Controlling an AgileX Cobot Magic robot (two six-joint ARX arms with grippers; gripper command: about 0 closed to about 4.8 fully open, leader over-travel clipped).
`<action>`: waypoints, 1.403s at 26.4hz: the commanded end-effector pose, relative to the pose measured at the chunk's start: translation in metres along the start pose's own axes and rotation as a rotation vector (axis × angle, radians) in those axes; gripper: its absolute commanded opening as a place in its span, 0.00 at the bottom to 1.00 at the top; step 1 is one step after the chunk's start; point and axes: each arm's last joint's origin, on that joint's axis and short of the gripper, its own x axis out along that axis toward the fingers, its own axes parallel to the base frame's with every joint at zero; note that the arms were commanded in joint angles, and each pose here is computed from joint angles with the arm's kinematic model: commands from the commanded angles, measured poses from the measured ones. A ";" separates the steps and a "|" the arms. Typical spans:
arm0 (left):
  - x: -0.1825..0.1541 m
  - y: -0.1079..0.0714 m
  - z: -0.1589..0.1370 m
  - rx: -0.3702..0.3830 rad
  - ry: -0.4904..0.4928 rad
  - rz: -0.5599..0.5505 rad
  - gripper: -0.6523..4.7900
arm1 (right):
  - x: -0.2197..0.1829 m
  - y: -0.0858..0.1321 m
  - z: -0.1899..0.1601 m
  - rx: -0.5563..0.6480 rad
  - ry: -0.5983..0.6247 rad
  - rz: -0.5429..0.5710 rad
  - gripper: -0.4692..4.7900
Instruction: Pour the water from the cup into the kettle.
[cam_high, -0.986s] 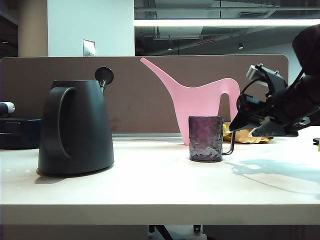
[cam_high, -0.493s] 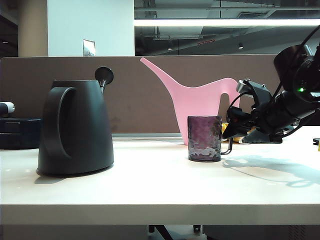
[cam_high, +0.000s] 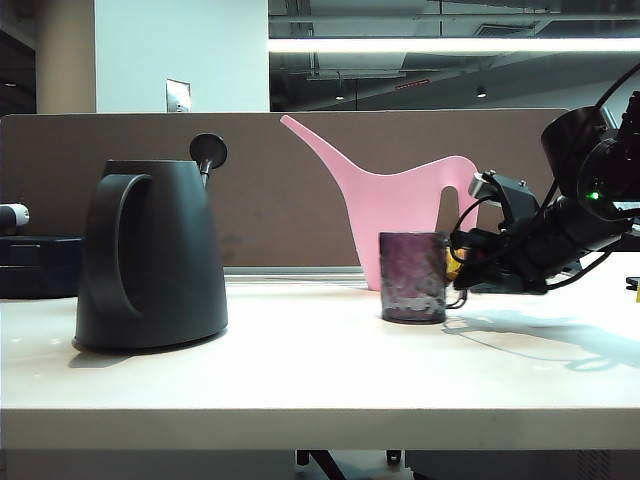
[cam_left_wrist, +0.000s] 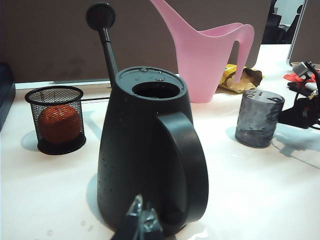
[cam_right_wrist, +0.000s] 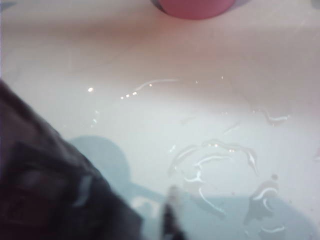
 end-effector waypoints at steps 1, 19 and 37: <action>0.000 0.000 0.002 0.010 -0.014 -0.004 0.11 | 0.000 0.001 0.009 -0.024 -0.070 0.006 0.12; 0.000 0.000 0.002 0.009 -0.012 -0.004 0.11 | -0.057 0.057 0.084 -0.079 -0.176 -0.014 0.07; 0.000 -0.002 -0.003 -0.010 0.038 -0.074 0.11 | -0.085 0.179 0.188 -0.499 -0.204 -0.094 0.07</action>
